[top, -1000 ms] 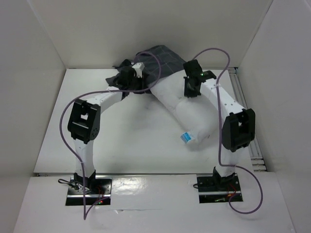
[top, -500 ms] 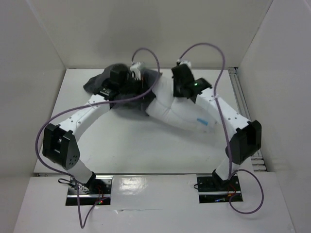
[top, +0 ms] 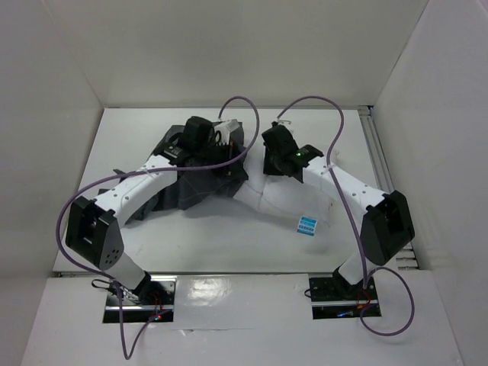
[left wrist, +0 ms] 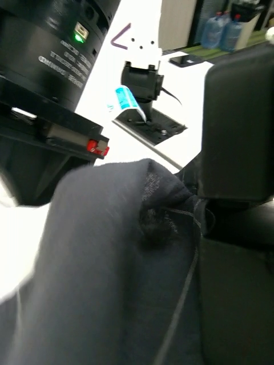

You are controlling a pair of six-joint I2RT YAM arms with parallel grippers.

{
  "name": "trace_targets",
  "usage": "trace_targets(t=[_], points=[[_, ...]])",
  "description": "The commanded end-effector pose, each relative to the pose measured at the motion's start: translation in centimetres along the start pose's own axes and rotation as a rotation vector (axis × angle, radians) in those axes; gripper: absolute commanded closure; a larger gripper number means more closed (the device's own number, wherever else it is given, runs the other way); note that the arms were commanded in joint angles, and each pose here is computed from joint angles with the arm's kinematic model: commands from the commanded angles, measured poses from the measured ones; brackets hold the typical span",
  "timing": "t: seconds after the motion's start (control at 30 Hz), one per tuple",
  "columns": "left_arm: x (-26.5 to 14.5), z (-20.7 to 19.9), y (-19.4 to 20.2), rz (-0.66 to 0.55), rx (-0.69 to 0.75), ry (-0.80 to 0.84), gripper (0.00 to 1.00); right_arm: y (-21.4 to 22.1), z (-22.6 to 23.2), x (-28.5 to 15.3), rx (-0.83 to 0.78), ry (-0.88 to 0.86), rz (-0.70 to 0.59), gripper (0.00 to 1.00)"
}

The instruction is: Put the pillow into the pillowcase

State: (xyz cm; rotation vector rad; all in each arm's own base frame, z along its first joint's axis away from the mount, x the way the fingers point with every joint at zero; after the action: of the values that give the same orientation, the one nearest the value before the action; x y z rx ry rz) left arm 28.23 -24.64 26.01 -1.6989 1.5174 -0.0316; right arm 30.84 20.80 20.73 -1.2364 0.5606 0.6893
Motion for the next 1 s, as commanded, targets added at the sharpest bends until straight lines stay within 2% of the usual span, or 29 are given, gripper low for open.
trace_targets(t=[0.0,0.07,0.1,0.17,0.2,0.23,0.3,0.33,0.37,0.4,0.47,0.53,0.6,0.63,0.7,0.73,0.77,0.8,0.87,0.97], points=[[0.7,-4.6,0.6,0.044,0.048,0.199,1.0,2.9,4.4,0.0,0.042,-0.205,0.074,1.0],[1.0,-4.6,1.0,0.065,0.038,0.196,1.0,4.1,4.7,0.0,0.034,-0.211,0.103,1.0],[0.7,-5.1,0.3,0.05,0.057,0.194,0.96,5.1,4.7,-0.4,0.016,-0.212,0.123,1.0],[-0.1,-5.4,0.1,0.07,0.062,0.158,0.73,5.2,4.4,-1.1,0.009,-0.195,0.106,1.0],[-1.0,-6.4,-1.3,0.032,0.124,0.147,0.51,5.6,4.1,-1.4,-0.001,-0.183,0.109,1.0],[-1.6,-6.9,-1.8,0.026,0.144,0.132,0.41,5.3,3.6,-2.5,0.0,-0.171,0.099,0.88],[-3.0,-7.2,-2.4,0.046,0.152,0.077,0.32,4.7,2.7,-3.7,0.001,-0.128,0.06,0.62],[-4.3,-7.9,-4.1,-0.016,0.196,0.027,0.25,3.8,2.2,-5.3,-0.007,-0.117,0.032,0.32],[-5.1,-7.7,-4.9,-0.04,0.199,-0.007,0.25,3.0,1.8,-6.1,-0.012,-0.085,-0.008,0.22],[-5.8,-7.3,-5.4,-0.061,0.191,-0.056,0.25,2.3,1.5,-7.1,-0.017,-0.068,-0.034,0.17],[-7.1,-6.3,-7.3,-0.128,0.182,-0.108,0.41,0.3,0.7,-9.7,-0.009,-0.035,-0.09,0.11],[-7.9,-4.7,-9.0,-0.192,0.134,-0.192,0.64,-1.2,-0.8,-11.4,0.013,0.029,-0.151,0.07],[-7.0,-2.8,-10.0,-0.191,0.106,-0.233,0.82,-2.9,-1.8,-12.8,0.045,0.073,-0.216,0.05],[-7.2,-2.5,-11.0,-0.224,0.096,-0.294,0.88,-3.6,-2.8,-13.1,0.059,0.105,-0.236,0.04],[-6.8,-1.4,-11.2,-0.198,0.081,-0.334,0.88,-4.2,-4.0,-13.4,0.084,0.14,-0.251,0.03],[-6.0,-0.6,-11.2,-0.169,0.079,-0.345,0.84,-4.5,-4.5,-13.7,0.101,0.139,-0.259,0.03],[-6.2,-0.6,-11.5,-0.169,0.091,-0.356,0.78,-5.0,-5.4,-13.5,0.112,0.159,-0.26,0.01],[-6.1,-0.2,-11.2,-0.142,0.084,-0.376,0.67,-4.7,-5.8,-13.1,0.119,0.165,-0.24,0.01],[-6.4,0.3,-11.3,-0.148,0.09,-0.395,0.56,-4.4,-7.6,-12.3,0.138,0.205,-0.215,0.0],[-5.6,2.0,-11.1,-0.135,0.075,-0.524,0.43,-4.9,-9.5,-11.3,0.192,0.218,-0.2,0.0]])
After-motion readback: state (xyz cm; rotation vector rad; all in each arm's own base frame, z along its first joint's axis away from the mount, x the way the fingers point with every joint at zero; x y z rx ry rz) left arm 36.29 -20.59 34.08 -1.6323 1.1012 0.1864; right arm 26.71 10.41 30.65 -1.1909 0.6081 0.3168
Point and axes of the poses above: each gripper's point midway between its finger pads, its own x axis out along the fingers, its own z axis along the line the jaws close on, y = z × x, the point moved 7 cm from there along -x, back along the fingers, and after that the axes turned 4 degrees about x, right-handed, at the moved point
